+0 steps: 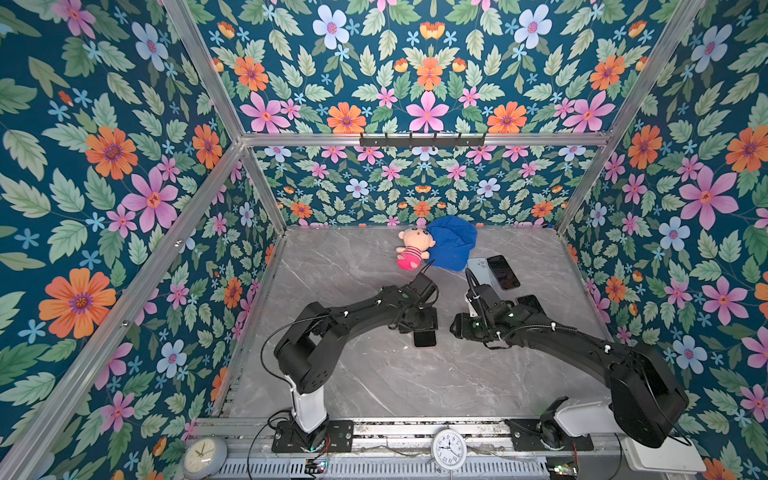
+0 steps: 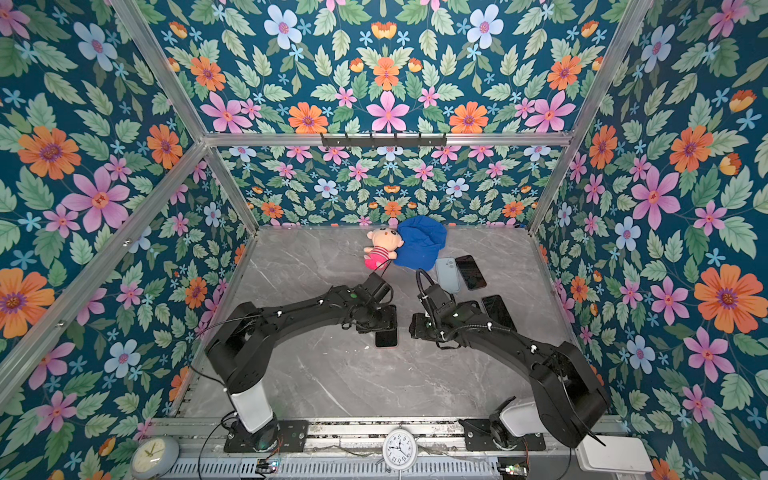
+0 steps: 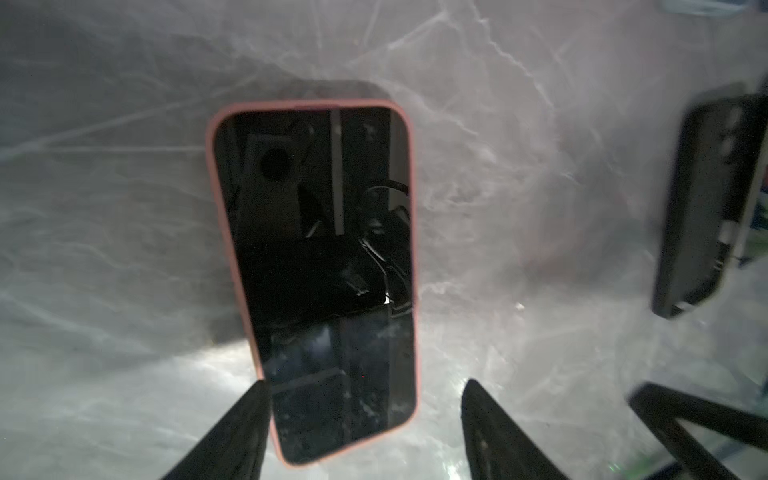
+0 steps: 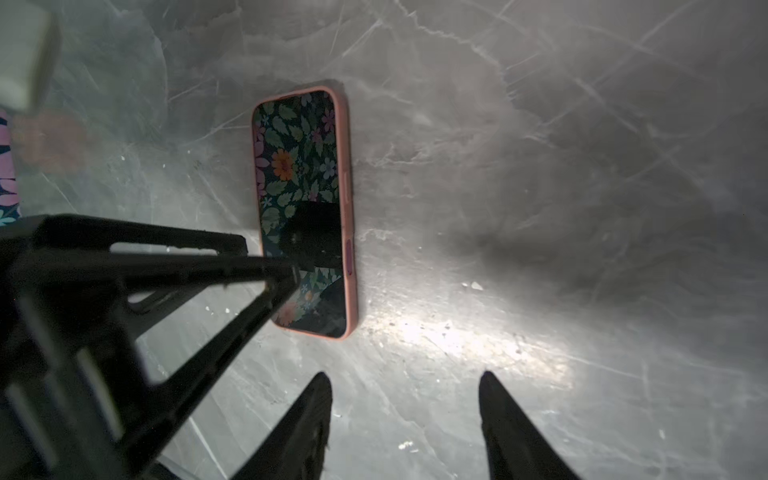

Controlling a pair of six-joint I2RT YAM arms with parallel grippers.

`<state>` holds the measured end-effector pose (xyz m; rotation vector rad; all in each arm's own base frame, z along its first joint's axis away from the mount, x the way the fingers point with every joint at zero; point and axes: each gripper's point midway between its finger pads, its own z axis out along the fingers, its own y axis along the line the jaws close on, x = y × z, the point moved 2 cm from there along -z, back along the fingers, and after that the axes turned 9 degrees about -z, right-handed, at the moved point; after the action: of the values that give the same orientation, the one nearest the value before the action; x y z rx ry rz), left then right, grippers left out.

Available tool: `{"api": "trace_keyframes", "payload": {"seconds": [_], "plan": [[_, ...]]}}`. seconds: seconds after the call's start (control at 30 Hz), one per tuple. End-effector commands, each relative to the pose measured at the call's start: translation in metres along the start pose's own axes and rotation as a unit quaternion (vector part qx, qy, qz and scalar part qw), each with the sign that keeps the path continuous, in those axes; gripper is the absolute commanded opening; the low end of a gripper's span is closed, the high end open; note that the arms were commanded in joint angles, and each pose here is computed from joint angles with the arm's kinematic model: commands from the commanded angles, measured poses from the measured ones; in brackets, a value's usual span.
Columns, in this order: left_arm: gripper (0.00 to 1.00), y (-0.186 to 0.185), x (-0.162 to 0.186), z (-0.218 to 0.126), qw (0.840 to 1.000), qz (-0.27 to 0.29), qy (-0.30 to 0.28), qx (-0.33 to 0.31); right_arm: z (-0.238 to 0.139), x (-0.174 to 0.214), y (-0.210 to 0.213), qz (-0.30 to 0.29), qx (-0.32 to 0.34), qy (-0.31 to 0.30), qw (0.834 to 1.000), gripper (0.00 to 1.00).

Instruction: Put the phone into the phone case

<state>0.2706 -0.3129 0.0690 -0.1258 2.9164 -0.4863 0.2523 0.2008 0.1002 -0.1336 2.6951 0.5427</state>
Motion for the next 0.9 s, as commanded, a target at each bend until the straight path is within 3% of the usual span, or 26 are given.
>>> {"api": "trace_keyframes", "payload": {"seconds": [0.0, 0.03, 0.07, 0.53, 0.87], "plan": [[0.89, 0.008, 0.004, 0.003, 0.998, 0.015, 0.005, -0.063, -0.004, 0.002, -0.005, -0.003, 0.006, -0.008, 1.0, 0.58], [0.99, 0.006, 0.004, 0.004, 0.997, 0.017, 0.002, -0.072, -0.004, 0.003, -0.006, -0.004, 0.006, -0.009, 1.0, 0.58], [1.0, 0.005, 0.003, 0.004, 0.996, 0.018, -0.002, -0.083, -0.004, 0.004, -0.007, -0.002, 0.005, -0.01, 1.0, 0.58], [1.0, 0.008, -0.002, 0.008, 0.992, 0.005, -0.012, -0.129, 0.0, 0.006, -0.005, -0.001, -0.007, -0.006, 1.0, 0.6], [0.97, 0.011, 0.002, 0.038, 0.99, 0.011, 0.012, -0.143, 0.003, 0.008, -0.003, 0.003, -0.017, -0.001, 1.0, 0.6]]}}
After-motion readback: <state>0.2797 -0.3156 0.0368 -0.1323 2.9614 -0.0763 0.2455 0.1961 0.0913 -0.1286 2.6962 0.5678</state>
